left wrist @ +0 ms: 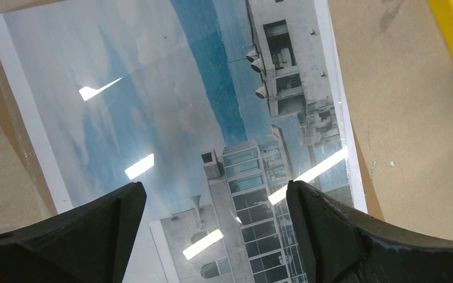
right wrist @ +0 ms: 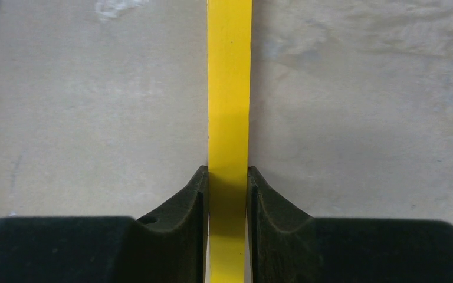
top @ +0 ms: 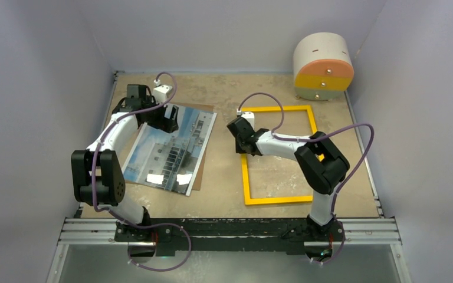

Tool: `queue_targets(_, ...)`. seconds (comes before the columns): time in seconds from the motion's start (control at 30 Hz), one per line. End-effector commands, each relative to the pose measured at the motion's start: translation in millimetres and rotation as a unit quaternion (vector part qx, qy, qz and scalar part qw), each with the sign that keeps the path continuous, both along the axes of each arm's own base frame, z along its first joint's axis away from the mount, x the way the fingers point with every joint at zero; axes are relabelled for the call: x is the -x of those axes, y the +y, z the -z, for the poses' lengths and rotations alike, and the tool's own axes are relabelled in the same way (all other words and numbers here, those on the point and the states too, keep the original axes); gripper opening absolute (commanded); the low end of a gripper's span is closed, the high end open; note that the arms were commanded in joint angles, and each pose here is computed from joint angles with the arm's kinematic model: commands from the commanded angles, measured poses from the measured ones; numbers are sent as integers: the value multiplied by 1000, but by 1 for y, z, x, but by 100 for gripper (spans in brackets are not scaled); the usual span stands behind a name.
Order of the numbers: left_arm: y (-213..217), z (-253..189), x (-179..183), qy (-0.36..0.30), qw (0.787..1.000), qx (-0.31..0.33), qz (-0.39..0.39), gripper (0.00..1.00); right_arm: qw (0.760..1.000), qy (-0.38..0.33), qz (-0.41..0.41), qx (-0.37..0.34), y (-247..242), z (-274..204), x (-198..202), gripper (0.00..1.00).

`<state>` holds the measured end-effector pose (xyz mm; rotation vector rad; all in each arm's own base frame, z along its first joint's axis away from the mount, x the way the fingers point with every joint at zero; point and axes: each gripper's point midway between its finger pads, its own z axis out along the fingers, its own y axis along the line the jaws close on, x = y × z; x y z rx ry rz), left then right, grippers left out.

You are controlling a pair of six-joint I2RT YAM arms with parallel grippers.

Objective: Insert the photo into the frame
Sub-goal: Turn over the photo frame at the center of the board.

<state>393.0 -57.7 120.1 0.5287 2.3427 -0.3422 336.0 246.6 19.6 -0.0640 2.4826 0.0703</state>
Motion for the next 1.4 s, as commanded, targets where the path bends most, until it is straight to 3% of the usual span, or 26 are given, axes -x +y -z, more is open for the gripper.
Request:
queue_targets(0.0,-8,-18,-5,-7,999,21,24,96,999,-2,-7,-48,44,-26,-3,0)
queue_targets(0.37,-15,-31,-4,-4,999,39,34,97,978,-35,-17,-204,113,-131,-24,0)
queue_targets(0.93,-21,-74,-8,-26,997,65,25,99,890,-21,-47,-452,186,-307,-20,0)
queue_targets(1.37,-28,-110,-1,-55,994,87,33,100,812,37,-44,-581,177,-336,-26,0)
